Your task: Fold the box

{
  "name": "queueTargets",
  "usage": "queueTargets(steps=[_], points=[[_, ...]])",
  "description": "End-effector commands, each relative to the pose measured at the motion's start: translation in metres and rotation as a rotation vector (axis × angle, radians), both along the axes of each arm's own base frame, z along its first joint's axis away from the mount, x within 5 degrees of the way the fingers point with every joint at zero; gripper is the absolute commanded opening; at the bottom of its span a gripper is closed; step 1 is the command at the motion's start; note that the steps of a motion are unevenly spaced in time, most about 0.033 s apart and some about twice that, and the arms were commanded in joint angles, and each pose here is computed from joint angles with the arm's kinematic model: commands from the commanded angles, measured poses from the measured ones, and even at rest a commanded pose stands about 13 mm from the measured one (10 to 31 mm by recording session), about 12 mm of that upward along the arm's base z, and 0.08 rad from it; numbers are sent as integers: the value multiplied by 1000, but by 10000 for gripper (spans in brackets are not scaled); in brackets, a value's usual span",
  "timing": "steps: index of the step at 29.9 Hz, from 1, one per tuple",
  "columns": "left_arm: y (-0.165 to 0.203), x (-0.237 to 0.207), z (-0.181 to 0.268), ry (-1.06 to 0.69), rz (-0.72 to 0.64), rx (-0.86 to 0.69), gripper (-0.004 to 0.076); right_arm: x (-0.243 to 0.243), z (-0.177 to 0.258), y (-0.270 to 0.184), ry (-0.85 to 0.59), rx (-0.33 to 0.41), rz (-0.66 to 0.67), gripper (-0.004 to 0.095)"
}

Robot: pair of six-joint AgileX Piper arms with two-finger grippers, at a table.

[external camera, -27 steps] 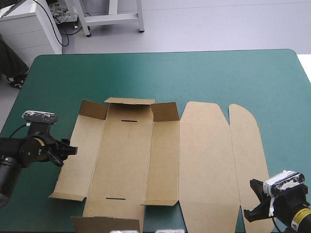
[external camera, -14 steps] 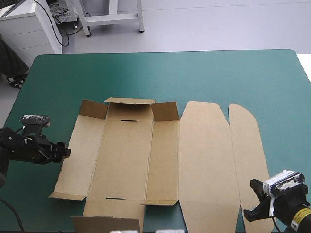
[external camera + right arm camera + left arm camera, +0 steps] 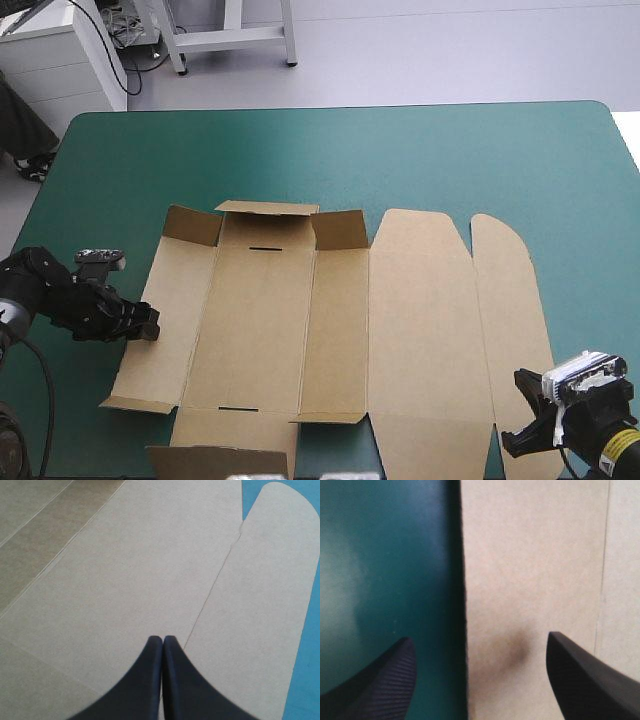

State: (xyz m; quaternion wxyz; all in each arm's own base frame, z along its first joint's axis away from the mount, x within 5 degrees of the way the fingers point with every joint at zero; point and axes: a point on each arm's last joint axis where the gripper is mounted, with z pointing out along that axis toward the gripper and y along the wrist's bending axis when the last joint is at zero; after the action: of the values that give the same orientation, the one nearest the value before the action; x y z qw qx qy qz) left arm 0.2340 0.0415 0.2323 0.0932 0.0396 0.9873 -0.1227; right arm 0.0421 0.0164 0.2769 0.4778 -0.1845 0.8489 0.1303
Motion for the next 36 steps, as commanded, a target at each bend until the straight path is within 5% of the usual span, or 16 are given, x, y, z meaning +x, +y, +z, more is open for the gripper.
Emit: queueTargets(steps=[1,15,21,29,36], points=[[-5,5,8,-22,-18,-73,512,2,13,2,-82,32,8,-20],[-31,12,2,61,-106,-460,487,3,13,1,-90,19,3,-20],[-33,15,3,34,-82,-486,332,3,13,1,-90,19,3,-20],[-33,14,4,41,-90,-493,-9,3,13,1,-91,19,3,-21],[-27,15,3,40,-121,-391,-8,3,13,1,-91,19,3,-20]])
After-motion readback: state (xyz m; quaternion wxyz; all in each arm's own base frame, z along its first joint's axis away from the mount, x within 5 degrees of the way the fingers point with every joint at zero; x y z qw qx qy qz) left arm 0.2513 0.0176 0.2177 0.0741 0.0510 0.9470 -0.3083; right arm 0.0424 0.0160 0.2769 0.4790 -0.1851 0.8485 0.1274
